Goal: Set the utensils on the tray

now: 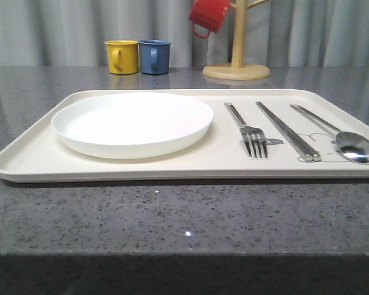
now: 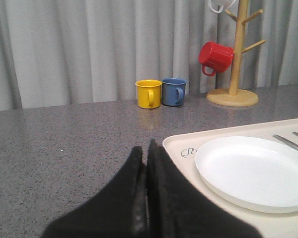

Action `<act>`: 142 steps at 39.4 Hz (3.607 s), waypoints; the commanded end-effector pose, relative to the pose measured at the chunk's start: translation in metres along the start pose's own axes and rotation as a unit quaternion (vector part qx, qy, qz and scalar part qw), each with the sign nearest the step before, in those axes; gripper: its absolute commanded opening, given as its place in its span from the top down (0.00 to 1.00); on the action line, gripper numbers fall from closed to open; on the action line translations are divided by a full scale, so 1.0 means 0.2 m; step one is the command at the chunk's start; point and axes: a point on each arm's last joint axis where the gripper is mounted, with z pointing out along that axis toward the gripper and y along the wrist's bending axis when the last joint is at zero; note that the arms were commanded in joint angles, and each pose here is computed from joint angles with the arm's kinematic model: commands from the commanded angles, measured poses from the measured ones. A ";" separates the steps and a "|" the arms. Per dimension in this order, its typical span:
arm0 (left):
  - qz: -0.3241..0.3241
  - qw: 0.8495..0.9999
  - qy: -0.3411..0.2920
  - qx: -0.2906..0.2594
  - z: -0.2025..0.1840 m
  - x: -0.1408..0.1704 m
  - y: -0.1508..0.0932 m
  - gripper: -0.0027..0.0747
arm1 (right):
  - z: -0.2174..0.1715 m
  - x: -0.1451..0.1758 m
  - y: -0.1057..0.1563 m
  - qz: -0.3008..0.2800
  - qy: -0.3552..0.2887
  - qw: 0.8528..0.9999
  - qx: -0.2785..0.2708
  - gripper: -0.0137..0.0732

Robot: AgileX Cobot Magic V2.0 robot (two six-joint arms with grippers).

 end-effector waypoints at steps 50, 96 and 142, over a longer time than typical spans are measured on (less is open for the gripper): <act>0.021 0.992 -0.015 -0.126 0.09 0.37 0.07 0.99 | 0.00 -0.08 -0.01 -0.007 -0.051 0.999 0.006 0.92; 0.021 0.988 -0.003 -0.153 0.09 0.40 0.08 0.99 | 0.00 -0.08 -0.01 -0.007 -0.051 0.999 0.006 0.92; 0.021 0.988 -0.003 -0.153 0.09 0.40 0.08 0.99 | 0.00 -0.08 -0.01 -0.007 -0.051 0.999 0.006 0.92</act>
